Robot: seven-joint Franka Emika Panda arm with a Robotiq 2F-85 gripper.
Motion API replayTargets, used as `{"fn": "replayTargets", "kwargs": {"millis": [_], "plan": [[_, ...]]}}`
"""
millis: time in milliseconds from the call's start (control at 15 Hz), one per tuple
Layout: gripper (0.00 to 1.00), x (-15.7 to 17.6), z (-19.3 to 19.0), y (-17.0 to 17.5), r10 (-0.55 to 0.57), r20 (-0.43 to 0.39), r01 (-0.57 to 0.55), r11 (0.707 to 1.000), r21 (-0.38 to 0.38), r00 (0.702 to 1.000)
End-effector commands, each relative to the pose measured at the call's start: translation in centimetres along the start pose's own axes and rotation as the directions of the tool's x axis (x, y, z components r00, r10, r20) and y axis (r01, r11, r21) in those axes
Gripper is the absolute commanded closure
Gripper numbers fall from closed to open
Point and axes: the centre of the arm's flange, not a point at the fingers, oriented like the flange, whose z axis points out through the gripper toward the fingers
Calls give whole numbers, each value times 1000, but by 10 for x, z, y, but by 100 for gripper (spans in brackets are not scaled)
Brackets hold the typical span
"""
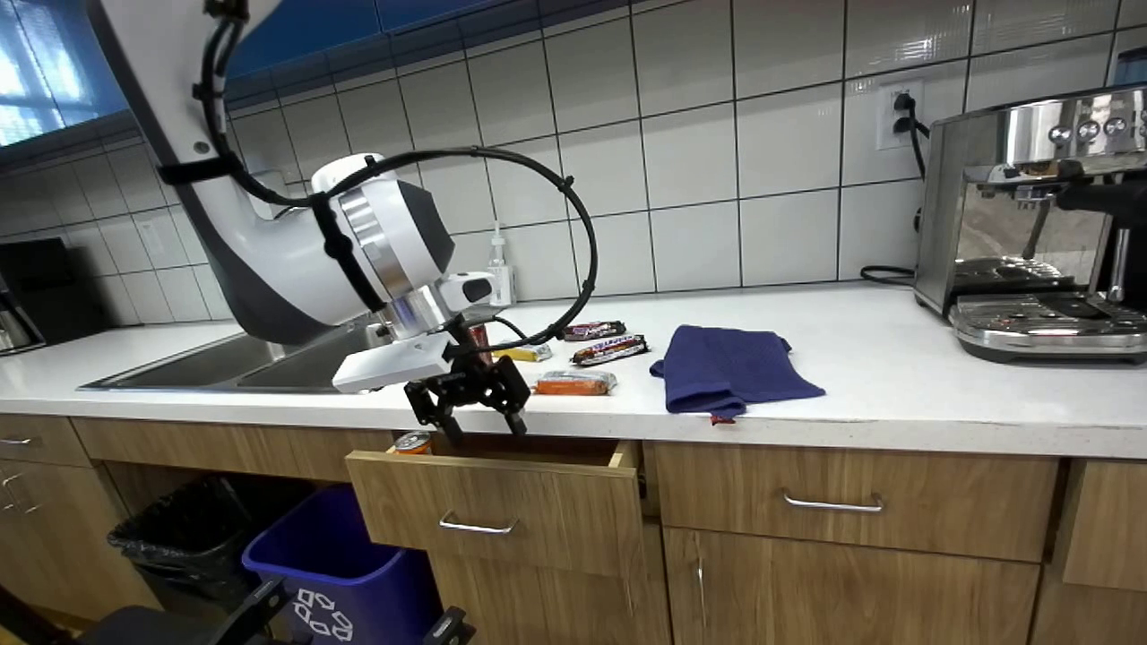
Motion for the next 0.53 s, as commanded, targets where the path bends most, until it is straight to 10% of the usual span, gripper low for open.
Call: {"fn": "replayTargets", "kwargs": {"millis": [0, 467], "plan": [[0, 16, 20, -9, 7, -8, -7, 1000, 8, 1000], [0, 34, 38, -13, 6, 6, -6, 1000, 15, 1000]]}}
